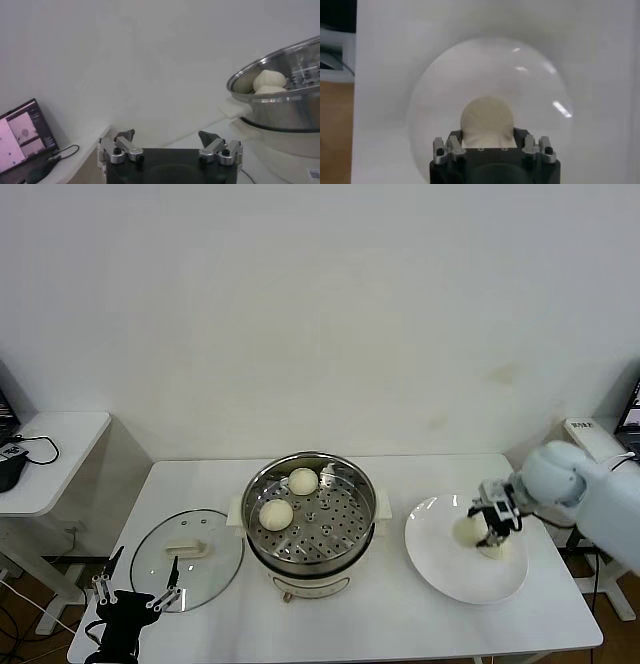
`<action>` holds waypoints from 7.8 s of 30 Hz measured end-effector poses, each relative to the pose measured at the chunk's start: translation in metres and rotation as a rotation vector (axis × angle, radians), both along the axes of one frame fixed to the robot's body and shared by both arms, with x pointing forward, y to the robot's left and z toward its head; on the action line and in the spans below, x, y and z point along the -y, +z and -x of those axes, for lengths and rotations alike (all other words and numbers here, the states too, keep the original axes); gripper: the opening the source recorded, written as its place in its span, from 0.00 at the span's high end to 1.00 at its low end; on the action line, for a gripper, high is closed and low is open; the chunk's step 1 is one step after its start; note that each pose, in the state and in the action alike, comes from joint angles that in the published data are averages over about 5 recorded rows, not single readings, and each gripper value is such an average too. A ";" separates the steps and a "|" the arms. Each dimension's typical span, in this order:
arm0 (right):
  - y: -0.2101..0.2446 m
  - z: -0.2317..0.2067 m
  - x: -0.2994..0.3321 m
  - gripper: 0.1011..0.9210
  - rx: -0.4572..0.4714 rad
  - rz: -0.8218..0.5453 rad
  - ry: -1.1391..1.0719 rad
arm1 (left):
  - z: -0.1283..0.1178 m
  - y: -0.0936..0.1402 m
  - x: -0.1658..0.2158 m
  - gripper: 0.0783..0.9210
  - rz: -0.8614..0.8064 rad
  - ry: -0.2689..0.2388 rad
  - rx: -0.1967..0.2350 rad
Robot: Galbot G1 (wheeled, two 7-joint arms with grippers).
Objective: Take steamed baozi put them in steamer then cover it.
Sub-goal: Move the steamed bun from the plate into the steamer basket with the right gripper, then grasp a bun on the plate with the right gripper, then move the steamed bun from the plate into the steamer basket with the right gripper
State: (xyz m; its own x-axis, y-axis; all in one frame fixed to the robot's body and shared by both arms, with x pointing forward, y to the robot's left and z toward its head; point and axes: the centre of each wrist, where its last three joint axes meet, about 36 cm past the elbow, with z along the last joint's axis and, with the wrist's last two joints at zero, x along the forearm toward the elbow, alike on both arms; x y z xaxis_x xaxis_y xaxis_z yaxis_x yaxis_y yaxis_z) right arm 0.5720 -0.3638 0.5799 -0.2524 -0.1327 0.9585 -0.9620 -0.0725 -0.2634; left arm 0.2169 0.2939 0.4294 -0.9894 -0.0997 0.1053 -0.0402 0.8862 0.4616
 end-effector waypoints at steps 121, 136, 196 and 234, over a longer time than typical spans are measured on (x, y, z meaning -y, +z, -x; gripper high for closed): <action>-0.045 0.016 0.067 0.12 0.009 0.071 -0.073 | -0.007 -0.003 -0.017 0.12 -0.021 0.012 0.004; -0.105 -0.002 0.077 0.12 -0.032 0.087 -0.124 | -0.003 0.000 -0.015 0.12 -0.025 0.014 -0.004; 0.126 -0.042 -0.129 0.32 0.119 -0.128 0.135 | -0.009 0.002 -0.016 0.12 -0.019 0.013 0.017; 0.006 -0.058 -0.279 0.31 -0.053 -0.070 0.184 | -0.010 0.004 -0.024 0.12 -0.025 0.040 0.026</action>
